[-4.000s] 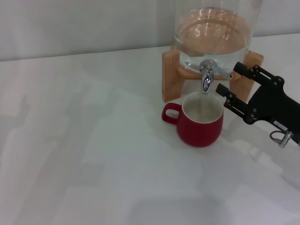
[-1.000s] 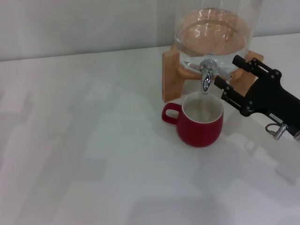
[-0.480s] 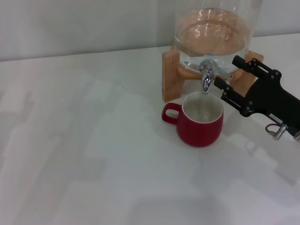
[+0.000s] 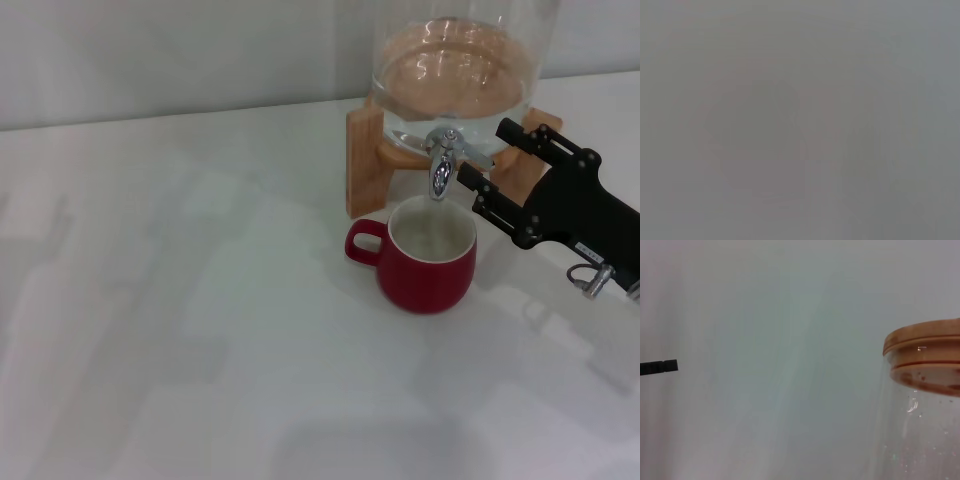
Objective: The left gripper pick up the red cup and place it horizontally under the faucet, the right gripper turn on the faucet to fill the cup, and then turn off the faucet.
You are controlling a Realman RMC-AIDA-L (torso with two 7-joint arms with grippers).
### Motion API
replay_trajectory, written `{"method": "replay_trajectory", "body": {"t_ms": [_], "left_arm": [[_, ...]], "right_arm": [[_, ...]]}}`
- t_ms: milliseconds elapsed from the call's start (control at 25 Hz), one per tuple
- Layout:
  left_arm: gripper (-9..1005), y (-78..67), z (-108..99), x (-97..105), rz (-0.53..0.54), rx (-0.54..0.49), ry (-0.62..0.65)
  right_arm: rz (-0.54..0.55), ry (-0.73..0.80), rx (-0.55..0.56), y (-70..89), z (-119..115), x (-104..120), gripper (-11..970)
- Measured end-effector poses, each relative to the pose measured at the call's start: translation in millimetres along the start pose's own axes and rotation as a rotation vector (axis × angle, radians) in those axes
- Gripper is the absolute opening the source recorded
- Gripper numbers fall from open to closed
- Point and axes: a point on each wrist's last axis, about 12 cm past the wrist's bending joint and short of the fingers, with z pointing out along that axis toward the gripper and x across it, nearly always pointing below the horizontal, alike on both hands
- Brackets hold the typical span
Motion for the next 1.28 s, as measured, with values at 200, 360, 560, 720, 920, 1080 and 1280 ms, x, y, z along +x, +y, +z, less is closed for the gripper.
{"method": "replay_trajectory", "body": {"t_ms": [200, 360, 560, 720, 920, 1080, 1280], "left_arm": [[747, -0.3, 1.0, -0.2, 0.000, 0.002, -0.002], [747, -0.4, 1.1, -0.2, 0.000, 0.002, -0.002], [748, -0.4, 1.0, -0.2, 0.000, 0.002, -0.002], [748, -0.4, 1.0, -0.2, 0.000, 0.002, -0.002], [748, -0.4, 1.0, -0.2, -0.001, 0.002, -0.002], [747, -0.5, 1.0, -0.1, -0.001, 0.002, -0.002], [747, -0.8, 1.0, -0.3, -0.001, 0.004, -0.003]], "right_arm": [[0.000, 0.000, 0.001, 0.0, -0.2, 0.0, 617], [0.000, 0.000, 0.001, -0.1, -0.2, 0.0, 617], [0.000, 0.000, 0.002, -0.1, -0.2, 0.0, 617], [0.001, 0.001, 0.003, 0.0, -0.8, 0.2, 617], [0.001, 0.001, 0.003, 0.1, -1.4, 0.2, 617], [0.001, 0.000, 0.003, 0.2, -1.4, 0.1, 617], [0.002, 0.000, 0.003, 0.4, -2.0, 0.1, 617]]}}
